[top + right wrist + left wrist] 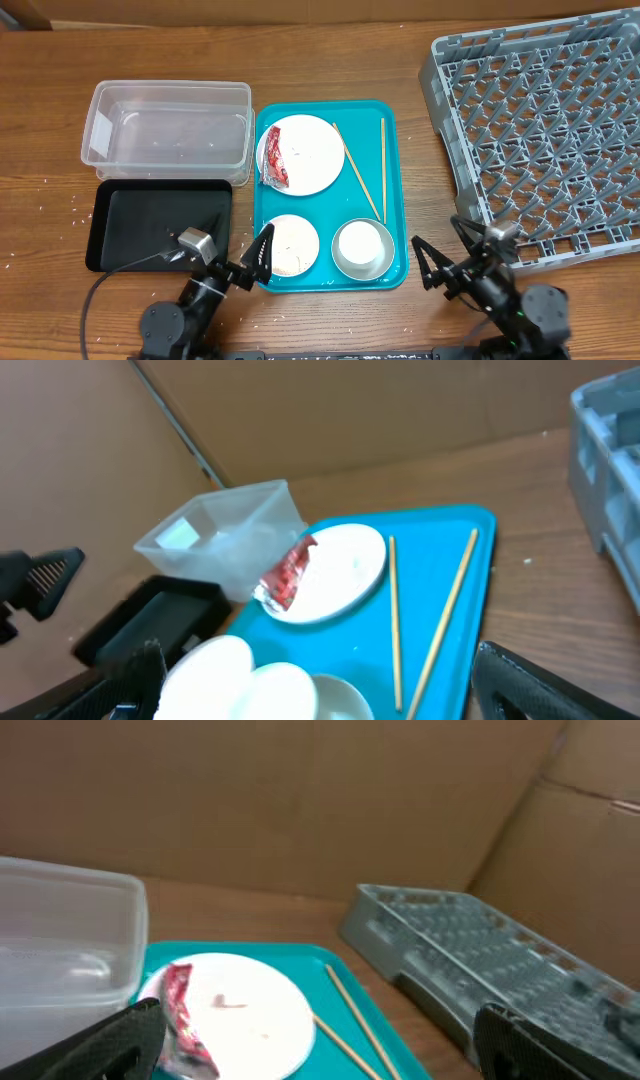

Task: Sort waste into correct bins and load items into the dishwasher
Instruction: 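Reach the left gripper to the white cup and grasp it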

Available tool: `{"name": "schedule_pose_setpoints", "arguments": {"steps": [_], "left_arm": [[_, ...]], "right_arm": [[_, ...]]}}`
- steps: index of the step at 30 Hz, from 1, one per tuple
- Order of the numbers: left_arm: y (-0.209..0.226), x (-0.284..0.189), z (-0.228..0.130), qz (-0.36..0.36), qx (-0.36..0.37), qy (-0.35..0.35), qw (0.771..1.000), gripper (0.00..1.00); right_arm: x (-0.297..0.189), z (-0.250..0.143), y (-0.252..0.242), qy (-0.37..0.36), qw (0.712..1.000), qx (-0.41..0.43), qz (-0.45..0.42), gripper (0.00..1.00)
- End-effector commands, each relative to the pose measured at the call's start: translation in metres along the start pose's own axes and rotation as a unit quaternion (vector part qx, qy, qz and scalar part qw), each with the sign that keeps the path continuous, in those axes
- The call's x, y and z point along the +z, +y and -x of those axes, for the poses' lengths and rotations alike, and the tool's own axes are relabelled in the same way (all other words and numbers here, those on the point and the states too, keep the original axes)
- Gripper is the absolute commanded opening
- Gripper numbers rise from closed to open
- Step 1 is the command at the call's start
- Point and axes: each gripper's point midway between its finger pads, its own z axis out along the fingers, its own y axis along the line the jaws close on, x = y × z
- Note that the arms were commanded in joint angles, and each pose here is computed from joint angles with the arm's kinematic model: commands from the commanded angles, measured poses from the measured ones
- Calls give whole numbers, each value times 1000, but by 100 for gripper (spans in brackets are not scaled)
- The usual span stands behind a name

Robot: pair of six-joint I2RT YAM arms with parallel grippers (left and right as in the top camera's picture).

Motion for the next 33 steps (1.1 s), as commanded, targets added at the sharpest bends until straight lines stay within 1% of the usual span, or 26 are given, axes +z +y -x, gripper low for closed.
{"name": "schedule_pose_setpoints", "arguments": {"steps": [1,2,3,5,6,7,8,11,12,13,14,15,16,17,18,20,21,22,24,25,28,29,30,31,32,33], "left_arm": [[-32,-11,40,-30,-7,7,999,100],[-34,-12,46,-19,-19,34,999,100],[-35,-12,47,-6,-35,63,997,100],[-34,-11,46,20,-64,124,990,100],[-33,-10,43,41,-80,168,982,100],[-31,-10,41,54,-89,195,975,100],[-29,-8,37,76,-101,257,958,100],[-27,-1,37,108,-125,342,925,100],[-29,7,39,107,-140,362,915,100],[-36,13,37,89,-162,381,906,100],[-41,15,36,74,-173,391,901,100],[-56,22,33,27,-198,410,890,100],[-63,29,30,3,-209,420,883,100],[-69,33,23,-19,-216,437,873,94],[-72,36,13,-21,-216,457,862,84],[-74,35,-14,0,-194,506,841,76],[-74,34,-29,19,-174,528,831,75],[-69,33,-52,69,-136,557,817,75],[-66,34,-70,107,-99,573,806,76],[-69,37,-94,137,-62,591,793,76],[-80,46,-122,133,-32,610,781,75],[-83,48,-130,130,-28,614,778,74],[-86,54,-144,126,-22,623,772,72],[-88,58,-156,126,-18,629,767,68],[-84,64,-167,132,-13,630,765,59],[-83,68,-171,134,-14,629,765,58]], "right_arm": [[-21,50,29,-15,1000,-5,5,100],[-26,62,34,17,1000,0,-15,100],[-27,65,34,28,999,5,-23,100],[-30,74,33,74,995,26,-57,100],[-30,78,31,92,992,33,-75,100],[-30,81,29,111,989,40,-92,100],[-28,88,27,144,982,45,-113,100],[-21,98,28,186,972,61,-132,100],[-17,101,28,202,968,68,-133,100],[-15,100,30,212,966,73,-129,100],[-13,98,32,220,964,77,-124,100],[-10,94,35,235,962,86,-112,100],[-7,92,36,243,960,91,-106,100],[-6,90,37,248,959,94,-102,100],[-5,89,37,250,958,96,-103,100],[-4,90,36,247,958,102,-104,100],[-4,91,36,244,957,116,-109,100],[-4,92,35,240,955,134,-116,100],[-4,92,32,234,951,153,-130,100],[-4,93,30,231,949,167,-138,100],[-5,92,30,232,948,168,-138,100],[-5,91,31,233,948,168,-138,100],[-5,90,32,236,947,170,-135,100],[-6,89,33,239,947,171,-134,100],[-6,89,33,239,946,171,-134,100],[-6,89,33,239,946,171,-134,100]]}}
